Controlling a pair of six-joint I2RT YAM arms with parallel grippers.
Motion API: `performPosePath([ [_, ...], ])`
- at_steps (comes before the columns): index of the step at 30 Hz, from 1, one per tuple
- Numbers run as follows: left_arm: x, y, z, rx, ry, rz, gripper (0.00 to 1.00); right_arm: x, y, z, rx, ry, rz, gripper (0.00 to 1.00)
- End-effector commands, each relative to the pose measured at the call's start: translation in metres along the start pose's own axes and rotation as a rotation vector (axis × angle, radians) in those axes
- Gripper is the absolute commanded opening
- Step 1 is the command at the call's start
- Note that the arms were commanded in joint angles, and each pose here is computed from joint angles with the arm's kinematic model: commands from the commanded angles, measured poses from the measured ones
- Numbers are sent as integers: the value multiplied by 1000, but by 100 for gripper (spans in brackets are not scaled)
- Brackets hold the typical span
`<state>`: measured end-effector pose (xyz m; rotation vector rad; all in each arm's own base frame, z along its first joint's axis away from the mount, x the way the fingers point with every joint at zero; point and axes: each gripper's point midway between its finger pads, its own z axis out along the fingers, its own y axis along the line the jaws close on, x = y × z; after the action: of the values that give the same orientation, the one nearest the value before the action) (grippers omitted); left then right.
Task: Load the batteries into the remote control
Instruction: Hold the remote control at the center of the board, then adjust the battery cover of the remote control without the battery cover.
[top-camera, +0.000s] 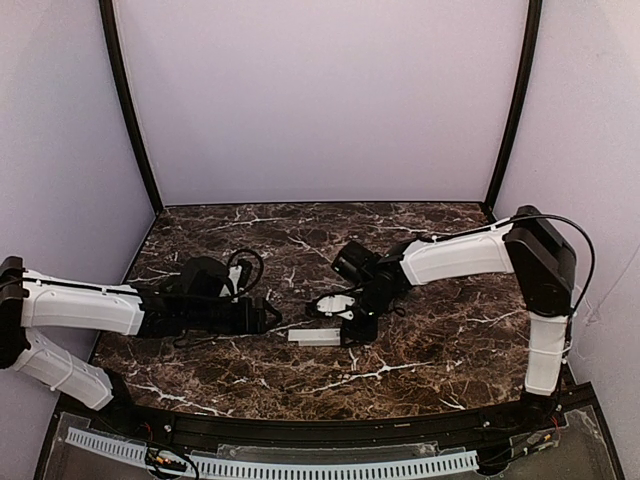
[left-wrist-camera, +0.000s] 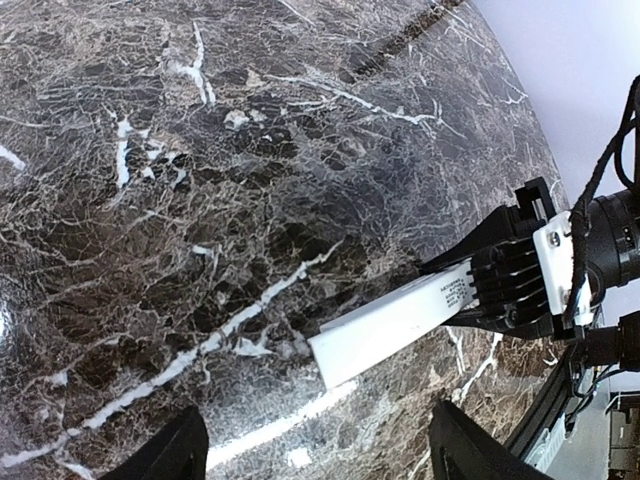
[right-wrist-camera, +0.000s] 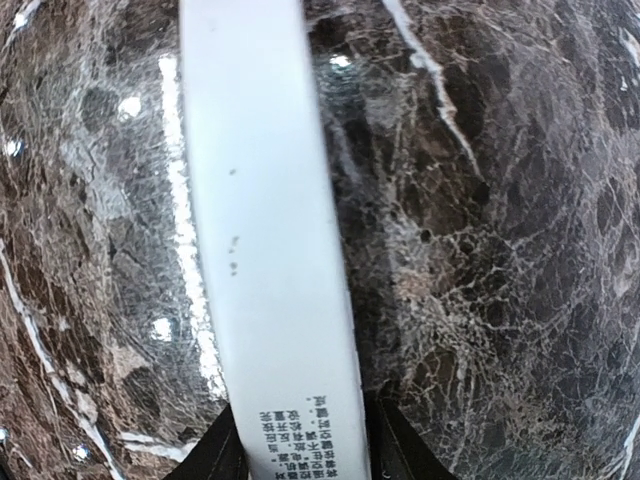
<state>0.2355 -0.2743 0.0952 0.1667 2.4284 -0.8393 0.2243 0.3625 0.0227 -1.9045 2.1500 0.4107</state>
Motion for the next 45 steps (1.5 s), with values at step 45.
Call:
performPosePath([
  [45, 13, -3, 77, 69, 115, 26, 36, 5, 9, 14, 10, 42, 86, 30],
])
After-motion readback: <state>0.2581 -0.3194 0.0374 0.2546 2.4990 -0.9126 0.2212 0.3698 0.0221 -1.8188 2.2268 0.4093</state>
